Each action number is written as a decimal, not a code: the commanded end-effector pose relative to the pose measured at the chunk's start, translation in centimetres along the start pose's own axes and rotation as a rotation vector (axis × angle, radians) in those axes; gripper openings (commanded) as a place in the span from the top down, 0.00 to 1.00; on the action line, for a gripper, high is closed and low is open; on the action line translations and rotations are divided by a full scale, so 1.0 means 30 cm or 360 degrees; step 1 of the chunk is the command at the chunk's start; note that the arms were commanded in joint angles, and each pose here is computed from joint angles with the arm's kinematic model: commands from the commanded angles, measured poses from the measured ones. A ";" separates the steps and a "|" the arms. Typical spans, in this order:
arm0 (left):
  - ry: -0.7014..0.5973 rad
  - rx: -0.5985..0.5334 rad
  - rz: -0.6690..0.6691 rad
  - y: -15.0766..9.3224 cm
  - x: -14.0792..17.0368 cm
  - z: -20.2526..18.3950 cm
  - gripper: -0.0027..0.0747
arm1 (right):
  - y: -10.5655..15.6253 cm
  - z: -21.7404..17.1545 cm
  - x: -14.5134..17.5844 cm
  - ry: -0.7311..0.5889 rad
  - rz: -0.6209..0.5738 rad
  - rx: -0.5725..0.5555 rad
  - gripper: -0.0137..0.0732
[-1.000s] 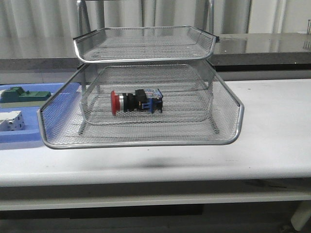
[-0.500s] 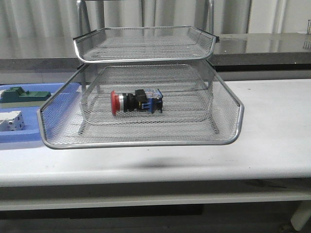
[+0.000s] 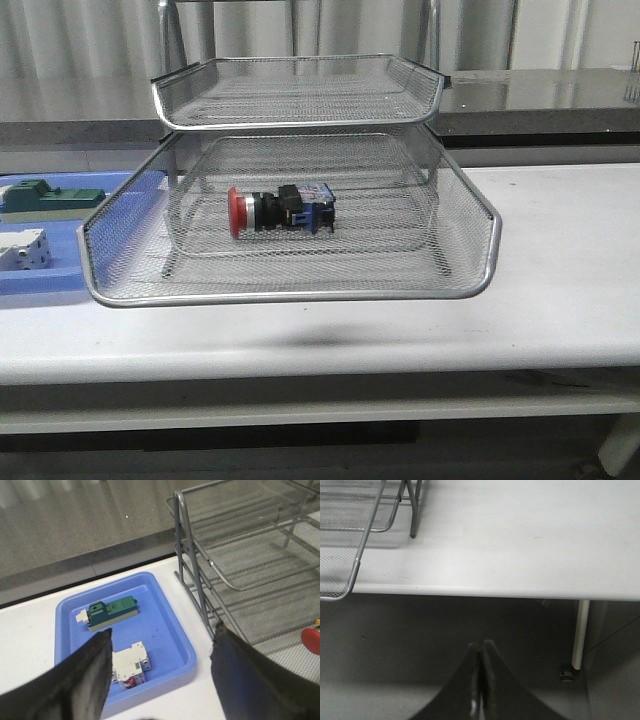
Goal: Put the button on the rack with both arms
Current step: 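Withdraw the left gripper upward away from the rack, then bring the right gripper to the front edge of the middle tray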
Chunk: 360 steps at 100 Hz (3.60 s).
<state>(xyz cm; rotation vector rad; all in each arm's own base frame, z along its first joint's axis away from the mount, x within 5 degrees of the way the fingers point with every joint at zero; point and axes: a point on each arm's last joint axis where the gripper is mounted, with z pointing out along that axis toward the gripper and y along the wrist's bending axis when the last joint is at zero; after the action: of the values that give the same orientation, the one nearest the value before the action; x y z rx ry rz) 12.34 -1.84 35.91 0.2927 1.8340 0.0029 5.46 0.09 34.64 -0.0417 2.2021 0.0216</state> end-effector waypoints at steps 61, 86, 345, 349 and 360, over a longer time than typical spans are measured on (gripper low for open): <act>-0.0627 -0.0098 -0.0148 -0.039 0.238 -0.140 0.42 | -0.002 -0.020 -0.039 -0.0132 -0.0009 0.0009 0.92; -0.0627 -0.0098 -0.0148 -0.039 0.238 -0.140 0.42 | -0.002 -0.020 -0.039 -0.0132 -0.0009 0.0009 0.92; -0.0634 -0.0100 -0.0148 -0.039 0.237 -0.141 0.99 | 0.579 0.659 -0.001 0.0773 0.0069 -0.0915 0.92; -0.0634 -0.0100 -0.0148 -0.039 0.237 -0.141 0.99 | 0.592 0.669 0.008 0.0778 0.0068 -0.0915 0.92; -0.0634 -0.0100 -0.0148 -0.039 0.237 -0.141 0.99 | 0.617 0.698 0.026 0.0768 0.0083 -0.0901 0.92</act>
<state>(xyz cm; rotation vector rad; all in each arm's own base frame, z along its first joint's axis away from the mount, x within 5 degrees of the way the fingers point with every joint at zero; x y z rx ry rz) 6.41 -1.03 28.61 0.1844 1.5476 -0.0510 20.39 18.45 20.62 -0.3829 2.6944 0.6922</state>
